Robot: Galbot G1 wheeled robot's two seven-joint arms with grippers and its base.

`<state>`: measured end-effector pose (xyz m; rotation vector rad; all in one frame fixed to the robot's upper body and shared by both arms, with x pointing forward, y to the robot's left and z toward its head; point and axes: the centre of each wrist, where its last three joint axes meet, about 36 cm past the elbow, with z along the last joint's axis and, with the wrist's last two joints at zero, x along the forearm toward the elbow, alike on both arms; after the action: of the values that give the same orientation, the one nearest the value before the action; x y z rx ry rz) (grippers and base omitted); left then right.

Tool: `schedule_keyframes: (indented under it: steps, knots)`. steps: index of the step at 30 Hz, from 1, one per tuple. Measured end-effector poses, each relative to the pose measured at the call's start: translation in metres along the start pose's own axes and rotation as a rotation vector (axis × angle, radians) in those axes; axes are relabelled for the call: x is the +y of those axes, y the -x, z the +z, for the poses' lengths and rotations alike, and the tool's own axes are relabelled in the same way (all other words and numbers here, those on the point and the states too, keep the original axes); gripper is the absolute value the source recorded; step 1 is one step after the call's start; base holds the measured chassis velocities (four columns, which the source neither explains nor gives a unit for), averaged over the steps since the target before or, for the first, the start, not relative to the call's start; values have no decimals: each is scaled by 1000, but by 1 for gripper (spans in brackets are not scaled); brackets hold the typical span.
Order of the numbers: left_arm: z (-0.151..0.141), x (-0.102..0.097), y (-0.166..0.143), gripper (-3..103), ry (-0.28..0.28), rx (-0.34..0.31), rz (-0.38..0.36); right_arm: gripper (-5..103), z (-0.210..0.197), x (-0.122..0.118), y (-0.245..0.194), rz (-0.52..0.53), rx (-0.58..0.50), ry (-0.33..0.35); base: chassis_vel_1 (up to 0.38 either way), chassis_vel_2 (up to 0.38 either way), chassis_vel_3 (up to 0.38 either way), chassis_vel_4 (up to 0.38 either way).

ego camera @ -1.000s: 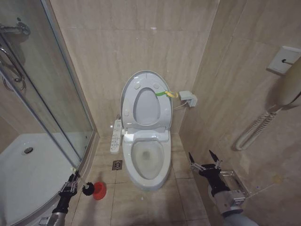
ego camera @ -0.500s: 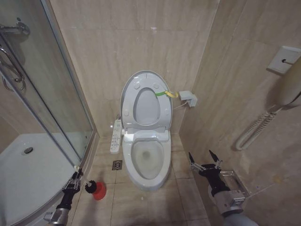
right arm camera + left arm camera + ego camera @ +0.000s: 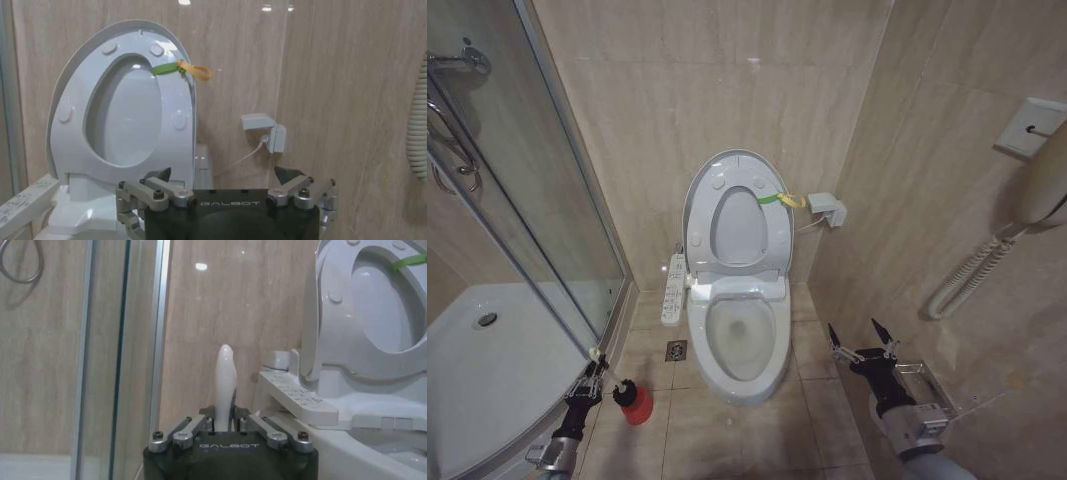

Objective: Open the toilet lid, clean the toilet bowl with a toilet brush, close the toilet lid, and flush.

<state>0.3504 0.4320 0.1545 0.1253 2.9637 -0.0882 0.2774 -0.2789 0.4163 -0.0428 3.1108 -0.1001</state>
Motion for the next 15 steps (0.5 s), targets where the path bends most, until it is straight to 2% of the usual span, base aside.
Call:
schedule_keyframes:
  steps: [15]
  knots:
    - [-2,0,0,18,1,13,6,100,0,0,0,0,0,0,0,0,0,0]
